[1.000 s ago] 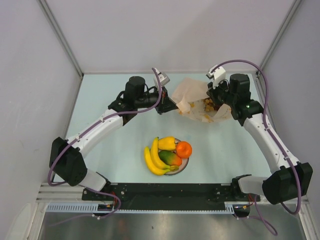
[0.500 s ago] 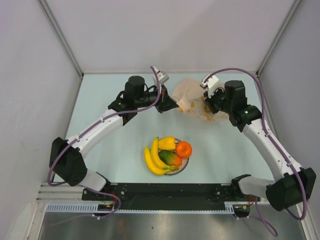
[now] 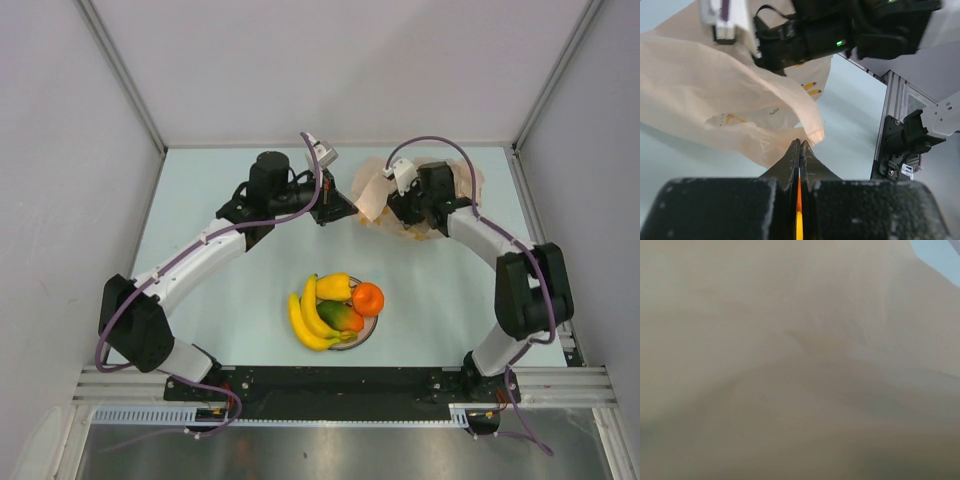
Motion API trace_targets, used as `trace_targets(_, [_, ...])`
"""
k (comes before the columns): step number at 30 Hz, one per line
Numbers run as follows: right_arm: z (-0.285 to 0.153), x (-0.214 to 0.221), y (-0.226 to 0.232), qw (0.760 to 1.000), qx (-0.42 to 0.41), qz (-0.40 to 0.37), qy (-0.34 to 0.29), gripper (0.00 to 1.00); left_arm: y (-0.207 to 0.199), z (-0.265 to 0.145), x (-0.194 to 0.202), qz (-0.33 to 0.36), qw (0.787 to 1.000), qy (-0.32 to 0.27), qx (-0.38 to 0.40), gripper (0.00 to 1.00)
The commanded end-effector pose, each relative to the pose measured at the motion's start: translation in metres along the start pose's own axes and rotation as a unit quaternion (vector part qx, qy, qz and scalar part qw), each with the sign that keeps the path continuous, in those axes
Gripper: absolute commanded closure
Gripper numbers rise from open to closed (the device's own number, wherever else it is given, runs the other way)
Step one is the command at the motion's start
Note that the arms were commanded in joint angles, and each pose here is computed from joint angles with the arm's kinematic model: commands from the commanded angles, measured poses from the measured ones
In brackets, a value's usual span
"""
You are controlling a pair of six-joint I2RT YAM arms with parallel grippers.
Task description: Take the fake fruits out of the plastic bag
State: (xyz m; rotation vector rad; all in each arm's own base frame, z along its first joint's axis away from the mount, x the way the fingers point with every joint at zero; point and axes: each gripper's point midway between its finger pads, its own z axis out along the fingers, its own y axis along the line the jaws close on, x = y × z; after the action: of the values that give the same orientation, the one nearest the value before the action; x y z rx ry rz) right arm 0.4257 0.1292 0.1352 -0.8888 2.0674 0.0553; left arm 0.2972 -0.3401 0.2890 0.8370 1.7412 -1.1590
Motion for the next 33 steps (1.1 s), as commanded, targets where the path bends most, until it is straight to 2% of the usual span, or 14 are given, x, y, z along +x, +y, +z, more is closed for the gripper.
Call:
trace_targets(1, [0.043, -0.006, -0.042, 0.995, 0.095, -0.015, -0.031, 0.25, -0.016, -0.005, -0.015, 0.023, 0.999, -0.021, 0.017, 1.0])
trace_targets(5, [0.073, 0.005, -0.06, 0.989, 0.135, -0.049, -0.019, 0.24, -0.015, -0.005, -0.01, 0.023, 0.999, -0.017, 0.016, 0.99])
trace_targets(8, [0.089, 0.006, -0.071, 0.985, 0.155, -0.066, -0.018, 0.28, -0.015, -0.005, -0.002, 0.022, 1.0, -0.011, 0.016, 1.0])
trace_targets(11, [0.1, 0.01, -0.08, 0.982, 0.163, -0.098, -0.009, 0.46, -0.015, -0.006, 0.004, 0.02, 1.0, -0.005, 0.015, 1.0])
trace_targets(12, [0.101, 0.01, -0.081, 0.981, 0.166, -0.105, -0.008, 0.57, -0.014, -0.006, 0.005, 0.021, 1.0, -0.005, 0.013, 1.0])
trace_targets(13, [0.1, 0.011, -0.083, 0.98, 0.165, -0.109, -0.006, 0.62, -0.014, -0.005, 0.007, 0.021, 1.0, -0.003, 0.011, 1.0])
trace_targets(15, [0.089, 0.005, -0.084, 0.982, 0.155, -0.107, -0.009, 0.76, -0.012, -0.004, 0.007, 0.023, 1.0, -0.002, 0.009, 1.0])
trace_targets(18, [0.061, -0.016, -0.079, 0.987, 0.134, -0.089, -0.027, 0.91, -0.007, 0.0, 0.009, 0.021, 1.0, 0.001, 0.004, 1.0])
trace_targets(21, [0.017, -0.036, -0.069, 0.991, 0.113, -0.06, -0.04, 0.97, 0.002, 0.007, 0.008, 0.018, 1.0, 0.004, -0.008, 1.0])
trace_targets(23, [-0.004, -0.041, -0.05, 0.995, 0.07, -0.049, -0.045, 0.98, 0.005, 0.01, 0.0, 0.024, 1.0, 0.0, -0.014, 1.0])
trace_targets(25, [-0.039, -0.062, -0.037, 0.995, 0.048, -0.04, -0.076, 1.0, 0.009, 0.015, -0.006, 0.036, 0.999, -0.002, -0.016, 1.0])
trace_targets(27, [-0.066, -0.063, -0.021, 0.996, 0.022, -0.032, -0.077, 1.0, 0.017, 0.02, -0.006, 0.044, 0.999, 0.001, -0.026, 1.0])
trace_targets(33, [-0.102, -0.045, 0.013, 0.998, -0.03, -0.002, -0.049, 1.0, 0.012, 0.022, -0.029, 0.065, 0.998, -0.018, -0.02, 1.0])
